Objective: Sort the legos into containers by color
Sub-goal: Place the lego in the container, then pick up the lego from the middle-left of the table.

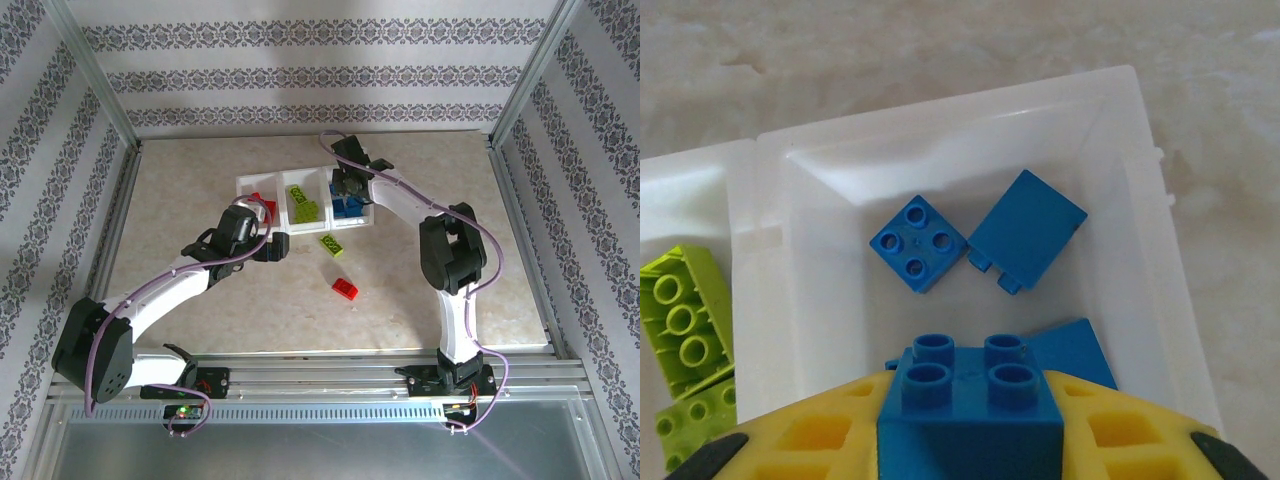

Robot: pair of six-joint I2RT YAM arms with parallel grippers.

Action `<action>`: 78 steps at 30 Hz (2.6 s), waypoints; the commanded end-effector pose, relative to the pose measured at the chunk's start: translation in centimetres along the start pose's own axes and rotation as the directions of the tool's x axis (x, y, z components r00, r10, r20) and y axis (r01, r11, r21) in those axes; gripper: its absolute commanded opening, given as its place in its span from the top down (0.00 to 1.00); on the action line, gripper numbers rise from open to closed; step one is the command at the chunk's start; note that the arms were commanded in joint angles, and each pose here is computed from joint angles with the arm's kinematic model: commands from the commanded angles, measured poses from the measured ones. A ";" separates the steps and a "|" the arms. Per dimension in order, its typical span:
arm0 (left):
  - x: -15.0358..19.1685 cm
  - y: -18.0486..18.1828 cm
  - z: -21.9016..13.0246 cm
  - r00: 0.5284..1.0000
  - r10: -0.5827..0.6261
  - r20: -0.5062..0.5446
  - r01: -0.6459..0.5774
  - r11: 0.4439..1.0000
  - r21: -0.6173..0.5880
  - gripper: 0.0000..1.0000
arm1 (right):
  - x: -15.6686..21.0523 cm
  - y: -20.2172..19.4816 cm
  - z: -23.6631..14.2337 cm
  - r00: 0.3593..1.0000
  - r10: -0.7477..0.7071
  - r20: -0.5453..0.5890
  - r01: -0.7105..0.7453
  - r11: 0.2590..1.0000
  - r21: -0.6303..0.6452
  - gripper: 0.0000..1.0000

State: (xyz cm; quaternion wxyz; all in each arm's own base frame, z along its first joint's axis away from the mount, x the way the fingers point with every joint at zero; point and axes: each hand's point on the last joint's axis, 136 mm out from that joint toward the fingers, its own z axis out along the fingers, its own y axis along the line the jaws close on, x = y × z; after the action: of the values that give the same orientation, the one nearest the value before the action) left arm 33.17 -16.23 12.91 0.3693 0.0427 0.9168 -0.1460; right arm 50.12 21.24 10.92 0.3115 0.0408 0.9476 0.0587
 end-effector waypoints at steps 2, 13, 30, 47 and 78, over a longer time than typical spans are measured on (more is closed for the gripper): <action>-0.8 -1.5 -0.3 0.998 0.052 0.043 -0.054 0.997 0.058 0.00 | -0.4 -0.1 0.9 1.000 -0.008 -0.020 0.008 1.000 -0.005 0.62; -0.2 -6.0 0.0 0.971 0.228 0.075 -0.238 0.954 0.180 0.00 | -1.4 0.2 -0.8 1.000 -0.006 0.003 0.006 1.000 -0.030 0.48; 8.5 -17.3 0.5 0.621 0.779 0.084 -0.712 0.516 0.477 0.00 | -0.3 -4.3 -9.3 0.991 0.058 0.124 -0.061 0.998 0.018 0.15; 11.4 -17.7 5.3 0.181 0.931 0.318 -0.925 0.051 0.377 0.01 | 2.5 -10.1 -14.0 0.968 0.163 0.192 -0.180 0.981 0.075 0.02; 13.3 -17.3 7.7 0.238 0.953 0.189 -0.749 0.056 0.660 0.13 | 3.6 -12.1 -14.5 0.957 0.209 0.200 -0.233 0.967 0.101 0.02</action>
State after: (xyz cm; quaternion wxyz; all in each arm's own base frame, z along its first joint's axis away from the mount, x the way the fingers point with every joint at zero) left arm 25.94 -36.09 2.90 0.2284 0.7159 0.6367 -0.1730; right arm 38.25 9.45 18.48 0.3807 0.1499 0.9118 0.0362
